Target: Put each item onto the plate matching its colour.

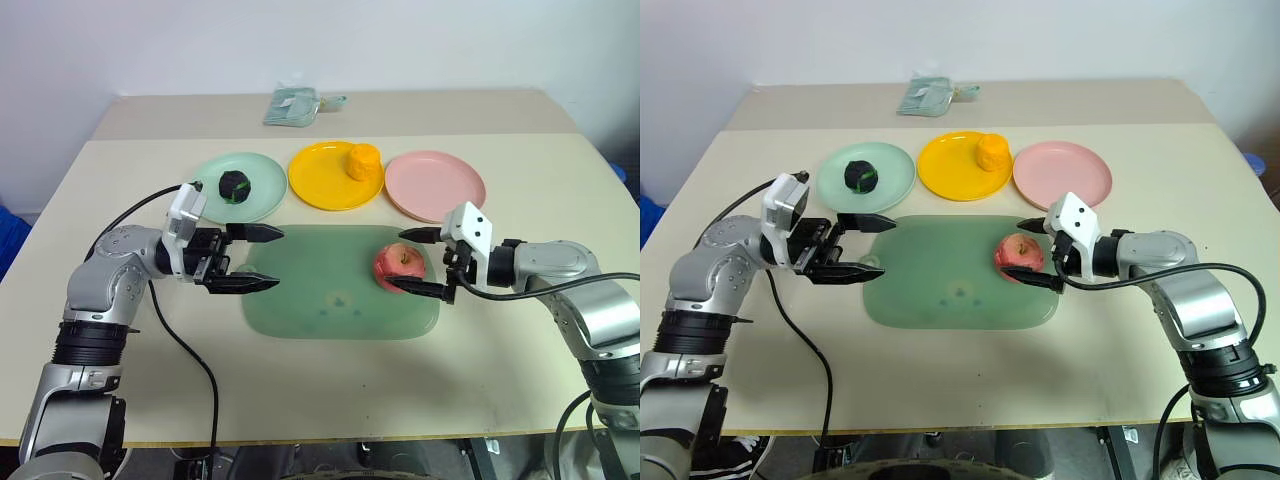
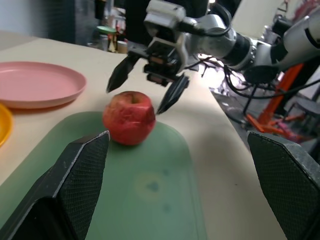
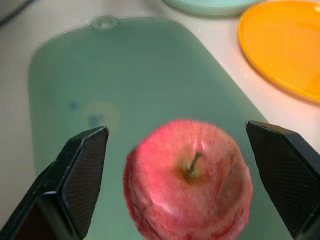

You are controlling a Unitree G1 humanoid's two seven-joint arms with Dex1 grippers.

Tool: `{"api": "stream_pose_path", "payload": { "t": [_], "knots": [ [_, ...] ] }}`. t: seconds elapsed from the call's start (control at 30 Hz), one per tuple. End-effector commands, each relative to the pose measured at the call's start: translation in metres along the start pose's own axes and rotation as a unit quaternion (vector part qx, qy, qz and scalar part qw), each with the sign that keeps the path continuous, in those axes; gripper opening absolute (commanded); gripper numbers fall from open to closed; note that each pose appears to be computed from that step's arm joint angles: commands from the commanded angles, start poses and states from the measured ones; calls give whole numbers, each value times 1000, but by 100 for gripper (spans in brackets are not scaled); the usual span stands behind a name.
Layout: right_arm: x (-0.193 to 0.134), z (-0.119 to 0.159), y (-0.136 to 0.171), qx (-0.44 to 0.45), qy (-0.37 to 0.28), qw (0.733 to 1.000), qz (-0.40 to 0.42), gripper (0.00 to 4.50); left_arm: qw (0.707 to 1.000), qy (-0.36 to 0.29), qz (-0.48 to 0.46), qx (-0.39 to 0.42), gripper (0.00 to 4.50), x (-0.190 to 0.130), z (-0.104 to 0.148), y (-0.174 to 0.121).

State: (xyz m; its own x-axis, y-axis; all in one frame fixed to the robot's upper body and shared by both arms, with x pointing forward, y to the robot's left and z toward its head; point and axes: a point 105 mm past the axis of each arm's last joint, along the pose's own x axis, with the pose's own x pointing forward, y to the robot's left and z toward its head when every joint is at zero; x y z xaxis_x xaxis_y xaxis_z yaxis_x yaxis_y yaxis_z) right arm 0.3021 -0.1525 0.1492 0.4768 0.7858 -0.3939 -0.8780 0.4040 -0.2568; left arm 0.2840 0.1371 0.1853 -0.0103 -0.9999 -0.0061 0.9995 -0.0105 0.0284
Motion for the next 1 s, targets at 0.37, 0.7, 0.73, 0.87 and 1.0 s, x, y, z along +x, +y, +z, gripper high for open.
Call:
{"api": "stream_pose_path", "payload": {
  "t": [0.37, 0.7, 0.73, 0.87, 1.0],
  "knots": [
    [-6, 42, -52, -11, -108, 985, -133, 332, 992, -58, 87, 67, 450, 8, 31, 24],
    [-7, 32, -129, -31, -77, 935, -346, 332, 977, -19, 175, 122, 450, 10, 18, 49],
    [-3, 29, -130, -23, -75, 935, -345, 332, 975, -22, 184, 125, 450, 8, 19, 50],
    [5, 33, -135, -6, -93, 934, -345, 447, 971, -12, 199, 133, 450, 0, 15, 49],
    [5, 68, -120, -33, -176, 935, -305, 447, 971, -24, 201, 131, 450, -12, 19, 41]
  ]
}}
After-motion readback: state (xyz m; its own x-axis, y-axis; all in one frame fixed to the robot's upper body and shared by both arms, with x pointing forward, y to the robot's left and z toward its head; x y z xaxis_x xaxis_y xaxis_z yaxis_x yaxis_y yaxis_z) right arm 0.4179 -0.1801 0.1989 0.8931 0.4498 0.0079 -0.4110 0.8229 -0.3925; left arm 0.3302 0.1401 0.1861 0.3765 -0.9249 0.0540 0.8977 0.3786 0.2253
